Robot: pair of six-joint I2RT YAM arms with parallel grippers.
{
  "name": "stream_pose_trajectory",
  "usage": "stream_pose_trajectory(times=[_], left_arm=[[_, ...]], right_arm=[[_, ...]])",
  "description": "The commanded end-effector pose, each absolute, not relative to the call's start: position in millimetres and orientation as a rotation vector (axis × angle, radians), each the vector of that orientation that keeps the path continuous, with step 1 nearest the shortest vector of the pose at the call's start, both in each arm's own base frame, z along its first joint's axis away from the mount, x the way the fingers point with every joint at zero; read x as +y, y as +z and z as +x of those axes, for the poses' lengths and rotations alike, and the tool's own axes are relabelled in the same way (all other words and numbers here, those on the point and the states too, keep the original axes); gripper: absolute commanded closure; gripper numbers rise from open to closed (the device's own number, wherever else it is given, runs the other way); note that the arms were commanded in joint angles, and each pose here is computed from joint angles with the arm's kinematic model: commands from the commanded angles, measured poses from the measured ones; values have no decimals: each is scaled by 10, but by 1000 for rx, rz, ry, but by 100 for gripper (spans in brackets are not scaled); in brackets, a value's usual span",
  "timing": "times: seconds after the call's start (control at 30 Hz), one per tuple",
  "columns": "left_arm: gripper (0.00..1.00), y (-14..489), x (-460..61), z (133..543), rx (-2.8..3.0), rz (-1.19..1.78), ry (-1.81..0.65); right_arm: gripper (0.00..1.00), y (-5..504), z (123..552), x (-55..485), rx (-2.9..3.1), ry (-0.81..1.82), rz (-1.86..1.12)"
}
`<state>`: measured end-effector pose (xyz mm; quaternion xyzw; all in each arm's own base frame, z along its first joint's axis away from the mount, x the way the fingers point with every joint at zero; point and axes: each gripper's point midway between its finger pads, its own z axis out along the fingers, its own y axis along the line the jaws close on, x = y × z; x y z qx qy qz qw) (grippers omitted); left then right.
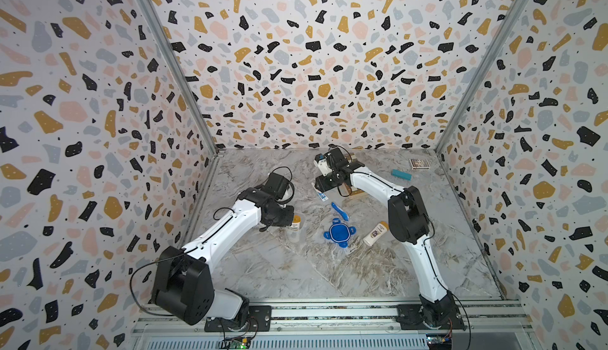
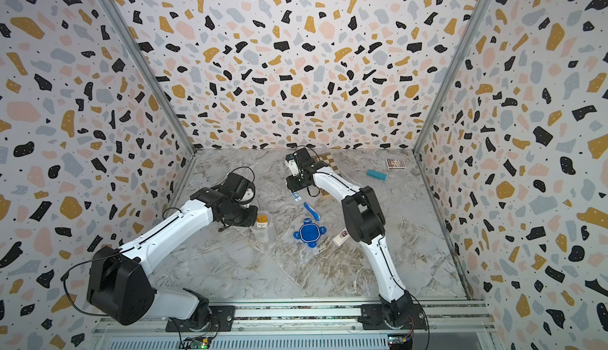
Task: Pack away toiletry kits
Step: Place the container at the center of the board, then pick up the toiletry item from the center of the board.
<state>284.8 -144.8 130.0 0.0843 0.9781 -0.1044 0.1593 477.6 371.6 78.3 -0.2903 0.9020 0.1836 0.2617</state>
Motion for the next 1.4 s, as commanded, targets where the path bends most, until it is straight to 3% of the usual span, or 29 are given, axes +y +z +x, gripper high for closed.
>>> stream_pose_trajectory(times=[0.0, 0.13, 0.27, 0.53, 0.7, 0.87, 1.07, 1.23, 1.37], left_arm=[[100, 1456, -1502, 2942, 2738, 255, -328], [91, 1464, -1493, 2930, 2738, 250, -340], [90, 1429, -1485, 2917, 2747, 241, -354], [75, 1396, -1498, 2860, 2756, 237, -382], [72, 1411, -1456, 2835, 2752, 226, -365], [54, 1465, -1387, 2780, 2747, 211, -335], [43, 1570, -1281, 2709, 2718, 171, -340], [42, 1692, -1118, 2656, 2675, 78, -424], [41, 1771, -1036, 2594, 2640, 39, -489]], right_arm=[[51, 935, 4862, 3740, 2430, 445, -752], [51, 777, 4888, 3802, 2448, 416, -782], [51, 638, 4870, 3818, 2466, 405, -805], [62, 541, 4823, 3869, 2445, 317, -873], [65, 509, 4798, 3876, 2450, 299, -888], [60, 445, 4812, 3836, 2467, 275, -887], [65, 348, 4817, 3804, 2485, 261, -901], [76, 550, 4823, 3813, 2445, 262, -910], [78, 1058, 4723, 3895, 2353, 334, -905]])
